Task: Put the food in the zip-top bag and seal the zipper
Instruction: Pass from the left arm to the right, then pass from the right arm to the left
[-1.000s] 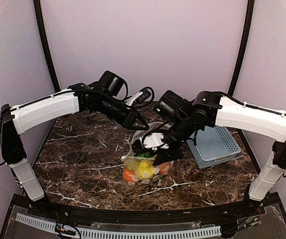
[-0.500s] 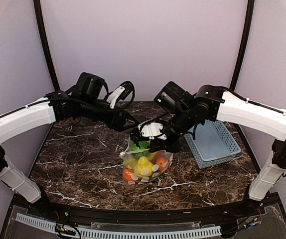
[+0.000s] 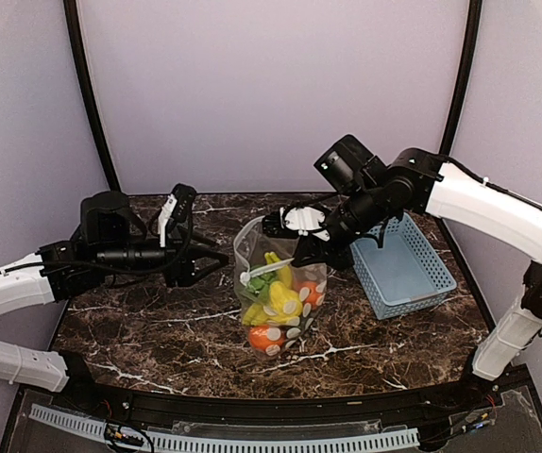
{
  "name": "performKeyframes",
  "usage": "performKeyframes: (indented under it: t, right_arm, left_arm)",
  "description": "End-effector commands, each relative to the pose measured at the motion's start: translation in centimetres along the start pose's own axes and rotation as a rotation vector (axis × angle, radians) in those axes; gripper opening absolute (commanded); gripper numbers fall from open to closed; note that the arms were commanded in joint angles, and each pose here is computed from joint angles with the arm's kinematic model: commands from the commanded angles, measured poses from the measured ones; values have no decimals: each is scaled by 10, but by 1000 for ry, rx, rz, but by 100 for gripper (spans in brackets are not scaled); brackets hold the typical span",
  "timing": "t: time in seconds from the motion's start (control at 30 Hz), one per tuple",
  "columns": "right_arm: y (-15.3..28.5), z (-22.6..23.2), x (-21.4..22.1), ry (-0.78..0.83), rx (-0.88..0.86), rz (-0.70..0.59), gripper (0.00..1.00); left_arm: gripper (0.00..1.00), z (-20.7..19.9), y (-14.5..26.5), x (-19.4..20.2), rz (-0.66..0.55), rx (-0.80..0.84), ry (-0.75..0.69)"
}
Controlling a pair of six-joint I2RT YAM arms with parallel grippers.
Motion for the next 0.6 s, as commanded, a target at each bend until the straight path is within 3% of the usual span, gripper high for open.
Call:
performKeyframes:
  t: [0.0,0.13,0.37,0.57]
  right_arm:
    - [3,-3,-10,-5,4,-55,0]
    - [3,-3,-8,-5,3,-51,0]
    - [2,-3,-9,-13,-3,-54,0]
    - [-2,-5,-10,-18,-10,-49,0]
  left_arm:
    - [53,-20,-4,15,-24,103,68]
    - [49,-29,-1,27,-16,106,119]
    - [57,-35,-9,46,-28,78,138]
    - [52,-39,-26,48,-43,67,107]
Point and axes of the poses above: each gripper's point midway between its finger pads, its own y axis back along the fingers, its own z axis along the line the jaws close on, x = y × z, the point moved 5 cm from there along y, back along the fingers, and after that the axes turned 9 degrees about -y, right-handed, at the moved point
